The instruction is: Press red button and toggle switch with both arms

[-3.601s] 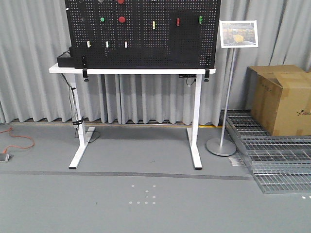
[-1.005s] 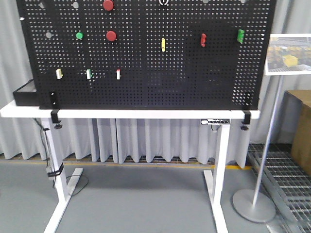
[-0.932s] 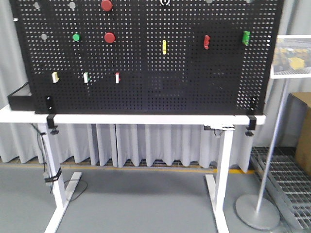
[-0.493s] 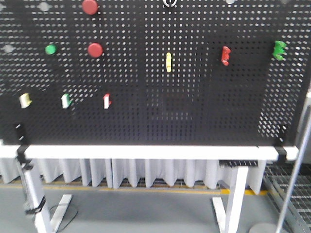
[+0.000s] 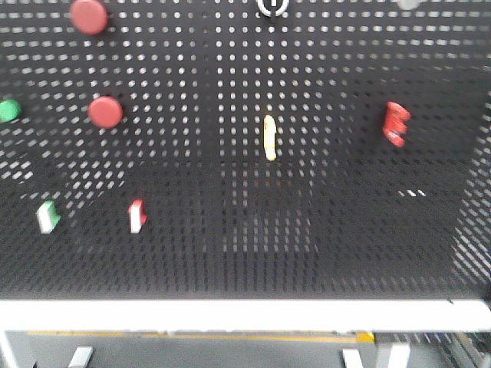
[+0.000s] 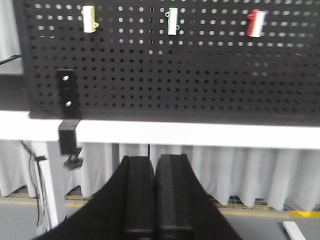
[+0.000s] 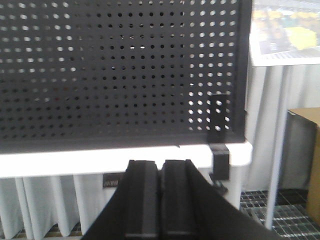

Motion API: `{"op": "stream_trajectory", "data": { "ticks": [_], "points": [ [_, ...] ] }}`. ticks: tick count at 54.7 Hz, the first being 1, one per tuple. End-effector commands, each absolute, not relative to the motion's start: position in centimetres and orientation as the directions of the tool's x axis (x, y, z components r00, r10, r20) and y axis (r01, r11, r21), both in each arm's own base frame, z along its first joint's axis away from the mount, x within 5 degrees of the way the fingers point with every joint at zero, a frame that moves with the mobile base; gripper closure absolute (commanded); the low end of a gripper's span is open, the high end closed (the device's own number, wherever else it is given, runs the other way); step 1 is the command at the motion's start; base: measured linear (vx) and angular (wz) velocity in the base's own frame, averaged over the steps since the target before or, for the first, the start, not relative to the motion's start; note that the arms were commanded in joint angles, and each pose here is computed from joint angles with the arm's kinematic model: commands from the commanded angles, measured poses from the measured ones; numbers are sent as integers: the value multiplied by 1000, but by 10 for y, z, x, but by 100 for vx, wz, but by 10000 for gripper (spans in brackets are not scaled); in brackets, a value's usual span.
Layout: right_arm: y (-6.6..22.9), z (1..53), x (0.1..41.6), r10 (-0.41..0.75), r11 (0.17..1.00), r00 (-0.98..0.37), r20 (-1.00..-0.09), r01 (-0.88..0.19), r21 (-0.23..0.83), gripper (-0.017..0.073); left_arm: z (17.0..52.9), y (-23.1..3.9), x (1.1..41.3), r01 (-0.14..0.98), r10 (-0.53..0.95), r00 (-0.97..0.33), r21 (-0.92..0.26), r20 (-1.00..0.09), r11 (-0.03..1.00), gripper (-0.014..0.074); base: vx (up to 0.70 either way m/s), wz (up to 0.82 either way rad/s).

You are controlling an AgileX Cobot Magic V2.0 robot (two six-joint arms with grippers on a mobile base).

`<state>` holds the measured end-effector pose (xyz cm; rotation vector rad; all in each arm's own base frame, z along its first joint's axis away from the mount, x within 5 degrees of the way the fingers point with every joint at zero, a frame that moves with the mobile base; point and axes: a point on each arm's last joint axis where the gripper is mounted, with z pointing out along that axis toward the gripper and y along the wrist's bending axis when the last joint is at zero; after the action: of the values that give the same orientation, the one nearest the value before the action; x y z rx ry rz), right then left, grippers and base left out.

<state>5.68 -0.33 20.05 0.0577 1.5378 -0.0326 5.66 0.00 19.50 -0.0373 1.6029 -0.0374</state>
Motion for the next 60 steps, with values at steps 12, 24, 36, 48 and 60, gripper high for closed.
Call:
{"op": "stream_trajectory", "data": {
  "ticks": [12, 24, 36, 48, 60],
  "points": [
    [-4, 206, 56, -1, 998, 116, -993, 64, 7, 559, 199, 0, 56, 11, -63, 48, -63, -997, 998, 592, 25, 1],
    [-4, 206, 56, -1, 998, 116, -993, 64, 7, 559, 199, 0, 56, 11, -63, 48, -63, -997, 998, 592, 14, 0],
    [-4, 206, 56, -1, 998, 116, -993, 64, 7, 559, 199, 0, 56, 11, -63, 48, -63, -997, 998, 592, 3, 0],
    [-4, 206, 56, -1, 998, 116, -993, 64, 7, 559, 199, 0, 56, 11, -63, 48, -63, -997, 998, 592, 0, 0],
    [-4, 206, 56, -1, 998, 116, -993, 64, 7, 559, 199, 0, 56, 11, -63, 48, -63, -997, 998, 592, 0, 0]
  ]
}}
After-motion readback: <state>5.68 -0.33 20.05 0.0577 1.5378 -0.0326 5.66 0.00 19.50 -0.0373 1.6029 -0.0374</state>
